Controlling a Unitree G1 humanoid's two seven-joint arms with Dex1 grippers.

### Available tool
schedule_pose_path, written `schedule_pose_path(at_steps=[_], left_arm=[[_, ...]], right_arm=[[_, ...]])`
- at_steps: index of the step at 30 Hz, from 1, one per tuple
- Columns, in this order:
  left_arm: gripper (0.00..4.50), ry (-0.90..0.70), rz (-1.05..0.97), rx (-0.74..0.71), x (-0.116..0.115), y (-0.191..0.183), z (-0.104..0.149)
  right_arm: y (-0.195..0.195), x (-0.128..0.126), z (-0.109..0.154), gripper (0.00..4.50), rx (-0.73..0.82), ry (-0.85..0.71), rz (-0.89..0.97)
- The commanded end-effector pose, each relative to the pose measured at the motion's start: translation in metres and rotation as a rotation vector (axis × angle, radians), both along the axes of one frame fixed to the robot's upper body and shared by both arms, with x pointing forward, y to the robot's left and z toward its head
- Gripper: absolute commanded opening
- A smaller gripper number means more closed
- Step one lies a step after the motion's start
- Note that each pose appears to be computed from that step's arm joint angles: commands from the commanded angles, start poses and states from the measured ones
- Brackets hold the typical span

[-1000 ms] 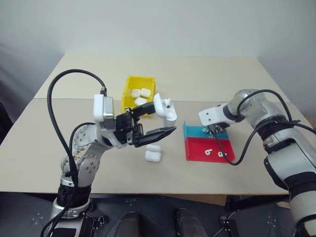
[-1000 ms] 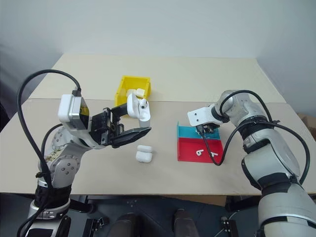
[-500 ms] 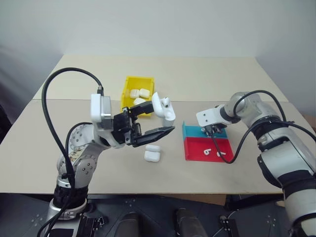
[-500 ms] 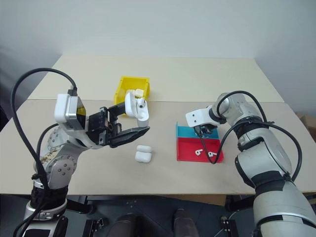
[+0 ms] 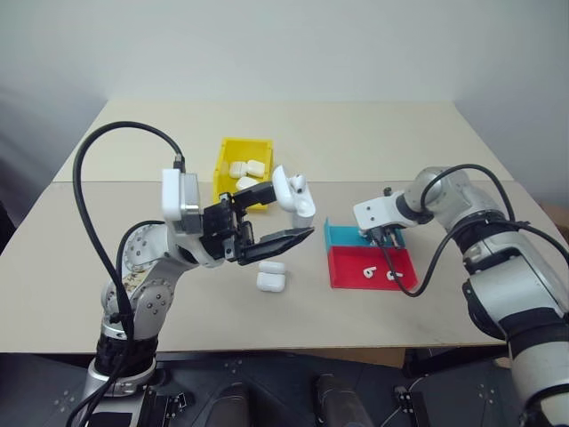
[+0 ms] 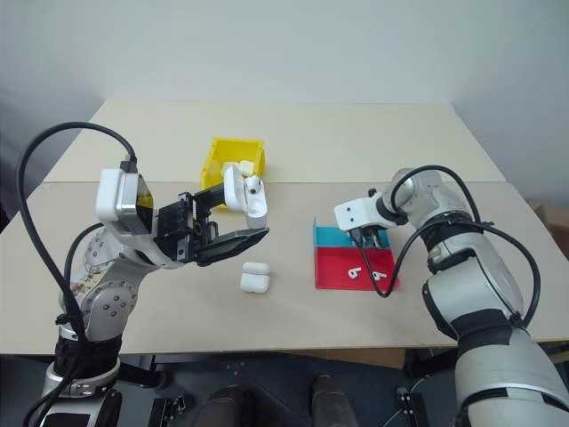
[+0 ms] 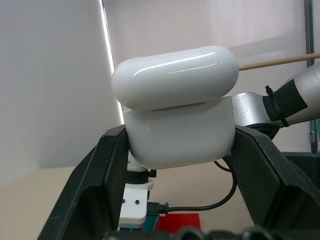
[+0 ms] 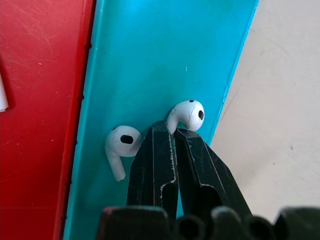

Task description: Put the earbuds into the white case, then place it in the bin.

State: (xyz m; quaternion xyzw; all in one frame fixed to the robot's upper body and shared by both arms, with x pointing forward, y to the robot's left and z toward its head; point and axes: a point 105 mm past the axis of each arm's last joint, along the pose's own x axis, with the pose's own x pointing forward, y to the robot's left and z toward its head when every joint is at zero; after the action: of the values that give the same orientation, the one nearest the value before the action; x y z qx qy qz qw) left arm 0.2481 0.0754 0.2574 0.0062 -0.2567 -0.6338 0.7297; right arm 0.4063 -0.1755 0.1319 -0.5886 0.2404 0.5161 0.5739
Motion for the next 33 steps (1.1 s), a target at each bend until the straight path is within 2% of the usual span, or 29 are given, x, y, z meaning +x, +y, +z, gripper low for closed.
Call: schedule_pose_path(at_steps=[1, 3, 4, 5, 9, 24, 27, 28, 29, 33], left_arm=[[2.84, -0.041, -0.023, -0.018, -0.004, -0.001, 0.009], [2.84, -0.041, -0.023, -0.017, -0.004, -0.001, 0.009], [2.84, -0.042, -0.023, -0.017, -0.004, -0.001, 0.009], [2.84, -0.042, -0.022, -0.016, -0.004, -0.001, 0.009], [2.84, -0.043, -0.019, -0.013, -0.003, 0.000, 0.009], [2.84, -0.045, -0.011, -0.008, -0.005, 0.000, 0.010], [2.84, -0.046, -0.010, -0.008, -0.005, -0.001, 0.010], [2.84, -0.046, -0.010, -0.008, -0.005, -0.001, 0.010], [2.84, -0.046, -0.009, -0.008, -0.005, -0.001, 0.010], [2.84, -0.044, -0.011, -0.008, -0.004, -0.001, 0.009]], right_arm=[[0.000, -0.003, 0.005, 0.01, 0.022, -0.023, 0.052], [0.002, -0.003, 0.005, 0.01, 0.034, -0.039, 0.065], [0.003, -0.002, 0.005, 0.51, 0.046, -0.049, 0.066], [0.004, -0.001, 0.006, 0.68, 0.053, -0.055, 0.064], [0.005, 0.002, 0.006, 1.95, 0.049, -0.064, 0.041], [0.010, 0.004, 0.005, 1.95, 0.066, -0.040, 0.013], [0.009, 0.003, 0.005, 1.41, 0.063, -0.035, 0.012], [0.011, 0.003, 0.005, 1.01, 0.076, -0.034, 0.010], [0.012, 0.003, 0.005, 0.81, 0.087, -0.033, 0.008], [0.017, 0.005, 0.010, 0.69, 0.130, -0.047, -0.002]])
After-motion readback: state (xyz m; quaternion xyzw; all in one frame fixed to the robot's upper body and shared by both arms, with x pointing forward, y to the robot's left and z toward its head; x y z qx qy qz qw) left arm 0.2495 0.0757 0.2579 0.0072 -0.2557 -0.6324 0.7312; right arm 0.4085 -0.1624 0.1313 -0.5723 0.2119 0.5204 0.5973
